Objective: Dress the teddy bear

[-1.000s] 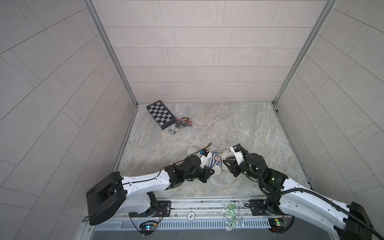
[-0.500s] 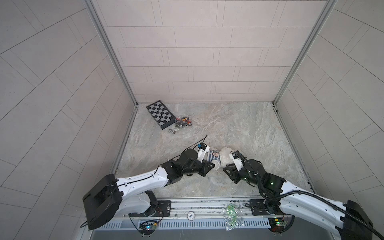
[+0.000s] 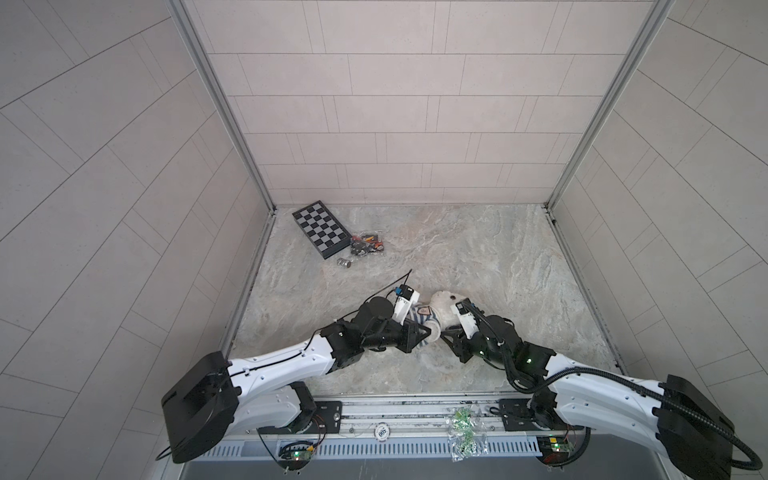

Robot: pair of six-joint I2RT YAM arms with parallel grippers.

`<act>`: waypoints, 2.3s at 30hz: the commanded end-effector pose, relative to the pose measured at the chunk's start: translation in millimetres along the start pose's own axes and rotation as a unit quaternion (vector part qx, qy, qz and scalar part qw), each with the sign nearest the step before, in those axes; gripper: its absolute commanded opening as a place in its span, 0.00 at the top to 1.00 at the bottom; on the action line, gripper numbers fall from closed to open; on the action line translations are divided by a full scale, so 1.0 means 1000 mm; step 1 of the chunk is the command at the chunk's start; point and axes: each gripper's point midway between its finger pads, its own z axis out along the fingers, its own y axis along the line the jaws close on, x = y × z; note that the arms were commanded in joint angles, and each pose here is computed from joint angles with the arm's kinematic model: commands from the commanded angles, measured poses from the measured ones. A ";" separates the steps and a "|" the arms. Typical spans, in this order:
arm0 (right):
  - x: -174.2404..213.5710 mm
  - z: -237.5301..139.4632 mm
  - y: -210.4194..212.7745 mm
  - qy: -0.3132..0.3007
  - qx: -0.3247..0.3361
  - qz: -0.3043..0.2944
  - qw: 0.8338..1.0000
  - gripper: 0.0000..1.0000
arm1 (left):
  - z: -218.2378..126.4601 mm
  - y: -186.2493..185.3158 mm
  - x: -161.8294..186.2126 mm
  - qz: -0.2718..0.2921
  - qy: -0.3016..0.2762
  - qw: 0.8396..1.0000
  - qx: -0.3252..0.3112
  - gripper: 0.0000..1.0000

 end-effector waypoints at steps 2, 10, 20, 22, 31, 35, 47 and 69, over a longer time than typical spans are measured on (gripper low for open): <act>-0.022 0.003 0.010 -0.032 -0.014 -0.003 0.999 0.72 | -0.004 -0.026 -0.023 0.016 -0.030 0.999 0.038 1.00; -0.026 0.009 0.011 -0.035 -0.015 -0.003 0.999 0.84 | -0.007 -0.031 -0.023 0.018 -0.032 0.998 0.052 1.00; -0.027 0.011 0.015 -0.035 -0.024 -0.005 0.999 0.83 | -0.008 -0.036 -0.024 0.025 -0.032 0.997 0.066 1.00; -0.025 0.012 0.014 -0.033 -0.022 -0.006 0.999 0.87 | -0.008 -0.038 -0.023 0.029 -0.029 0.997 0.068 1.00; -0.022 0.012 0.012 -0.030 -0.019 -0.013 0.999 1.00 | -0.010 -0.034 -0.022 0.036 -0.027 0.997 0.055 1.00; -0.014 0.007 -0.010 -0.024 0.034 -0.005 0.999 1.00 | -0.013 -0.034 -0.022 0.039 -0.026 0.997 0.053 1.00; 0.009 -0.002 -0.052 0.020 0.123 0.007 0.992 1.00 | -0.020 -0.032 -0.021 0.044 -0.025 0.998 0.045 1.00; -0.044 -0.056 0.062 -0.122 -0.047 -0.224 0.966 0.49 | -0.015 -0.021 -0.028 0.024 -0.014 0.999 0.019 1.00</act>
